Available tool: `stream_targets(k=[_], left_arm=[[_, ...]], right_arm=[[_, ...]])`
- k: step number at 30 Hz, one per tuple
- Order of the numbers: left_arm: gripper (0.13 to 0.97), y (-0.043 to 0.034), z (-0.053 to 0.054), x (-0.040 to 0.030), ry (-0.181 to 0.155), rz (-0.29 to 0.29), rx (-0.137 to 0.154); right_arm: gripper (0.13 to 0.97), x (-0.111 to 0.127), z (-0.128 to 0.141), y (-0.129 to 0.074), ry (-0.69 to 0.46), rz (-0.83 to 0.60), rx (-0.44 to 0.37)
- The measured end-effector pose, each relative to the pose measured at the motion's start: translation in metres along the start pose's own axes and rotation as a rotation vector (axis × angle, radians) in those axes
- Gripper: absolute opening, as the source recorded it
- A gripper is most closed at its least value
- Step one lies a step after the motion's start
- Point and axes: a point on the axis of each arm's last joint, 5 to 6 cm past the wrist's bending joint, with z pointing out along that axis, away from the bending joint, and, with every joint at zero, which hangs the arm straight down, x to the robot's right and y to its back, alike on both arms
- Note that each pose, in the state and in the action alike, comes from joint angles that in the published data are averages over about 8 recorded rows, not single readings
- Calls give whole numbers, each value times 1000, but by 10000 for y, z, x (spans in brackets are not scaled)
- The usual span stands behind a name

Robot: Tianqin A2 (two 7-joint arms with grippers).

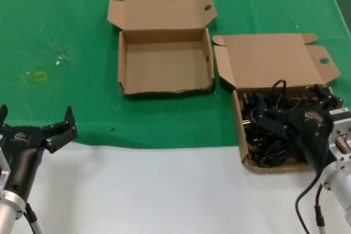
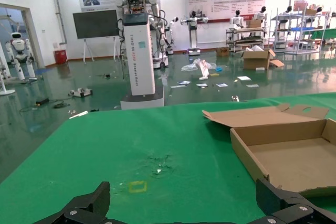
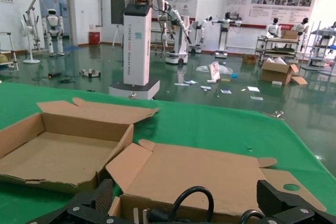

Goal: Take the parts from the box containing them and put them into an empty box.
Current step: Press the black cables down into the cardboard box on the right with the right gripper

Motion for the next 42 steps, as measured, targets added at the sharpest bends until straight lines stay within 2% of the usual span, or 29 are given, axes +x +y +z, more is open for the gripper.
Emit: stream_targets(k=[23,32,40,42], left_arm=[[966,0,0,0,0,0,0],[927,0,0,0,0,0,0],[816,0,0,0,0,0,0],[816,0,0,0,0,0,0]], right_arm=[[966,0,0,0,0,0,0],[966,3,1,0,-1,2,1],[966,51,11,-31,-25,-7,6],[966,76,19,-57,-42,-22,6]])
